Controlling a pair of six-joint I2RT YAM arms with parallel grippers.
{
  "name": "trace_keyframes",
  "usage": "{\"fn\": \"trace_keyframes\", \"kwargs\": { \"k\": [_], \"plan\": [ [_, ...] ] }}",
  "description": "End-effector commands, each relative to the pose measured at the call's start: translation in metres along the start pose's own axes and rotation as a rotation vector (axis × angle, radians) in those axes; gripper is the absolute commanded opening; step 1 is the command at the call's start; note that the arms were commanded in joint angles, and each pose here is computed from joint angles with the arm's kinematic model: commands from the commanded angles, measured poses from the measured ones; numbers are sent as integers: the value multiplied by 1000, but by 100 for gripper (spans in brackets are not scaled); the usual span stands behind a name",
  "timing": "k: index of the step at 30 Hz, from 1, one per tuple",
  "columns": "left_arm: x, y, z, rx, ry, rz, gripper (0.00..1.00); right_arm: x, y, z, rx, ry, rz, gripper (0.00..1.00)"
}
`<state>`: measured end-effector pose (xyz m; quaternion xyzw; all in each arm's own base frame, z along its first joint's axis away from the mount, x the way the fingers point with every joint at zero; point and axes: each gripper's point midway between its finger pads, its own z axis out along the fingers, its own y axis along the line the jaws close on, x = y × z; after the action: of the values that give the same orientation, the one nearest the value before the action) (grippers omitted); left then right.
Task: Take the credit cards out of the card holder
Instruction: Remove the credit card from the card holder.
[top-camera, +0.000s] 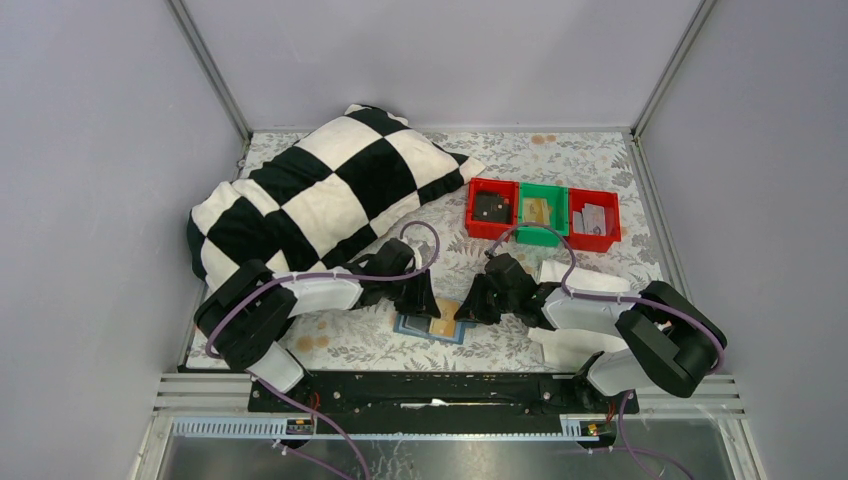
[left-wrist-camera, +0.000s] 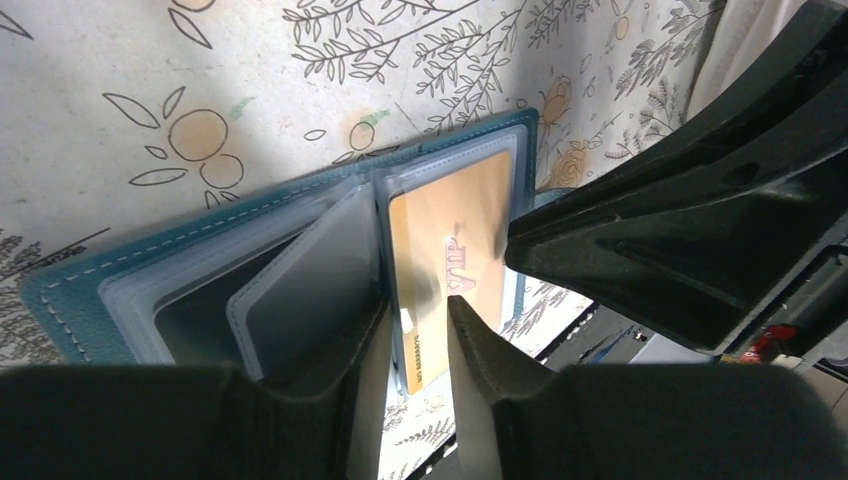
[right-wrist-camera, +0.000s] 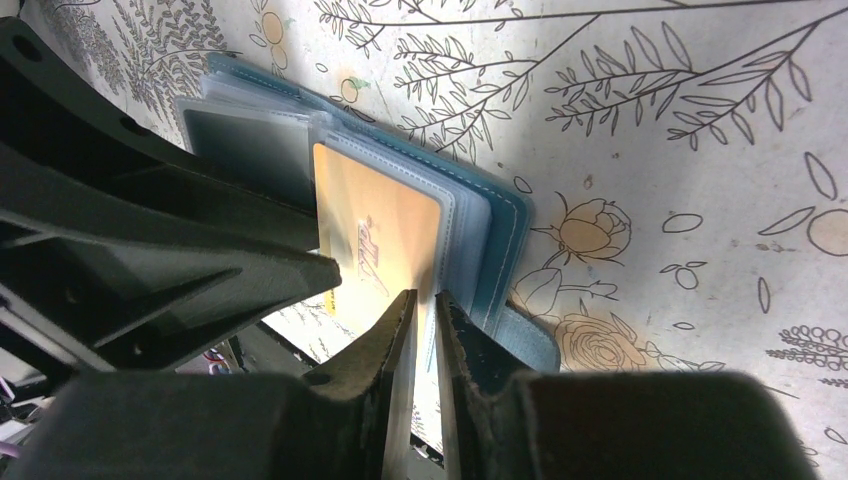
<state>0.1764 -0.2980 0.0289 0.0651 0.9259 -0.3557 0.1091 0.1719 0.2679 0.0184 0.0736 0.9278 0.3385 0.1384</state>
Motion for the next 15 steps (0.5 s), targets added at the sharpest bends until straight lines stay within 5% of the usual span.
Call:
{"fn": "trace_keyframes", "kwargs": {
  "k": [1, 8, 15],
  "plan": [
    [7, 13, 3, -25, 22, 13, 28, 1, -1, 1, 8, 1, -5, 20],
    [2, 9, -2, -13, 4, -7, 1, 2, -3, 2, 14, 3, -2, 20],
    [-4, 14, -15, -31, -28, -7, 0, 3, -12, 2, 47, 0, 2, 19]
  ]
}}
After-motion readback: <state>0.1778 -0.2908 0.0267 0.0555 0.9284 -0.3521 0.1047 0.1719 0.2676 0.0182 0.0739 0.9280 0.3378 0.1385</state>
